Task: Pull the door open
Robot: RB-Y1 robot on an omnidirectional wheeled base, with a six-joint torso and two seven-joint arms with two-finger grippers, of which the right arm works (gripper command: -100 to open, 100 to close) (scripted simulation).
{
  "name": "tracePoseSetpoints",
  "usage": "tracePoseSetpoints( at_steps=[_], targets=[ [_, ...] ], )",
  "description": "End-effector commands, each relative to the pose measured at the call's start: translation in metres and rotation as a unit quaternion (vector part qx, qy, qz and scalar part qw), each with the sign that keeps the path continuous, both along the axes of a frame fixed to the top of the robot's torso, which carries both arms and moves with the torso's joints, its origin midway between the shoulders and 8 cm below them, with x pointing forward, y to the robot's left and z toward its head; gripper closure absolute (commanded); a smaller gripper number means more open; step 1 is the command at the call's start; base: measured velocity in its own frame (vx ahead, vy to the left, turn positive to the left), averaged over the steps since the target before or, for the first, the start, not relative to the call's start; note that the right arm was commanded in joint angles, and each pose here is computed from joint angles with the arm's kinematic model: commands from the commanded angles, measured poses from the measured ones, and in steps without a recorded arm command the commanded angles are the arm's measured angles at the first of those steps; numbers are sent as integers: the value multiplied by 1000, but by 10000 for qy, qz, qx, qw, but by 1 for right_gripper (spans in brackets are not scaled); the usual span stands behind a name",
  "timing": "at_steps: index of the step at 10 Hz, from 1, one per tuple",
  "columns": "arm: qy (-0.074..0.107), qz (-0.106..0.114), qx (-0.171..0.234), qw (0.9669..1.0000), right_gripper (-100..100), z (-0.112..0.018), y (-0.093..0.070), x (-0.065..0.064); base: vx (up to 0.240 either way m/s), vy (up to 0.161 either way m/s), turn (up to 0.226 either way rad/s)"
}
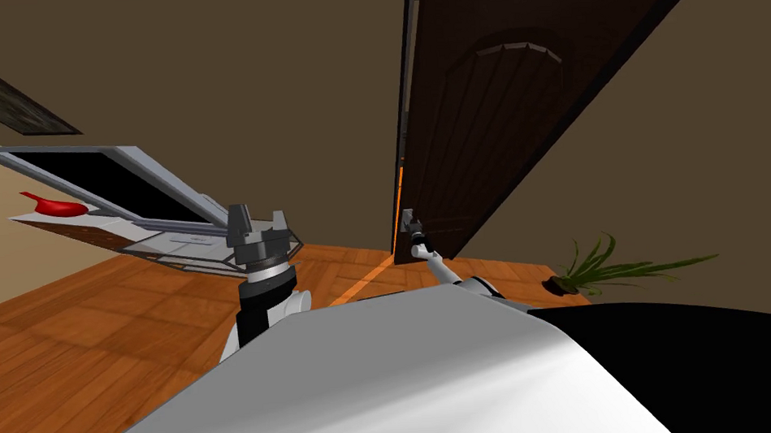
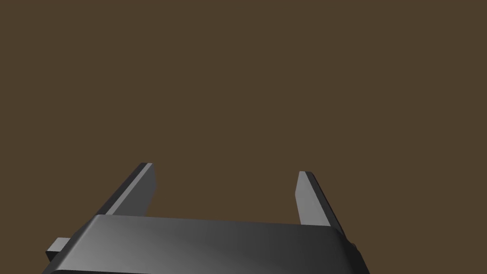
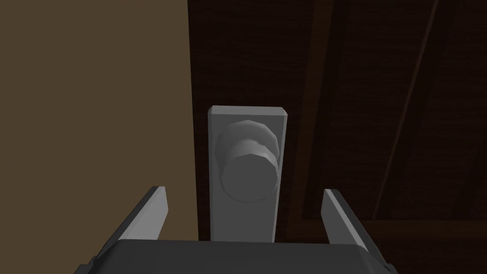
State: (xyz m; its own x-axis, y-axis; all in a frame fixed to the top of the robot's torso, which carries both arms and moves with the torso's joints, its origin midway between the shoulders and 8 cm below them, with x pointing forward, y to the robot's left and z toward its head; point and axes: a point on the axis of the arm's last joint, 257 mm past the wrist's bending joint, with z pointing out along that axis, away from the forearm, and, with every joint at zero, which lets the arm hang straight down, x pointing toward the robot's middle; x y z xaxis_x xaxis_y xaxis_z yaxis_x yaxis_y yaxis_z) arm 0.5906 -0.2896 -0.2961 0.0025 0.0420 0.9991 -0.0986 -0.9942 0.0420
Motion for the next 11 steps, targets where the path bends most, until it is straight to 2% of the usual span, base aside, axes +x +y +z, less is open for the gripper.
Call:
tracePoseSetpoints(
  at_steps=[1, 2, 4, 6, 7, 11],
  targets=[
    [-7, -117, 17, 9999, -100, -2, -22, -4, 151, 38, 152],
    [-12, -220, 18, 9998, -100, -2, -41, -7, 151, 50, 193],
    [-24, -347, 17, 9994, -100, -1, -66, -11, 126, 40, 121],
    [-36, -338, 25, 9994, -100, -2, -64, -9, 50, 4, 32],
    [-36, -338, 25, 9994, 100, -2, -64, -9, 1, -2, -15],
    [-36, -338, 25, 9994, 100, -2, -64, -9, -4, -4, 3]
  ],
)
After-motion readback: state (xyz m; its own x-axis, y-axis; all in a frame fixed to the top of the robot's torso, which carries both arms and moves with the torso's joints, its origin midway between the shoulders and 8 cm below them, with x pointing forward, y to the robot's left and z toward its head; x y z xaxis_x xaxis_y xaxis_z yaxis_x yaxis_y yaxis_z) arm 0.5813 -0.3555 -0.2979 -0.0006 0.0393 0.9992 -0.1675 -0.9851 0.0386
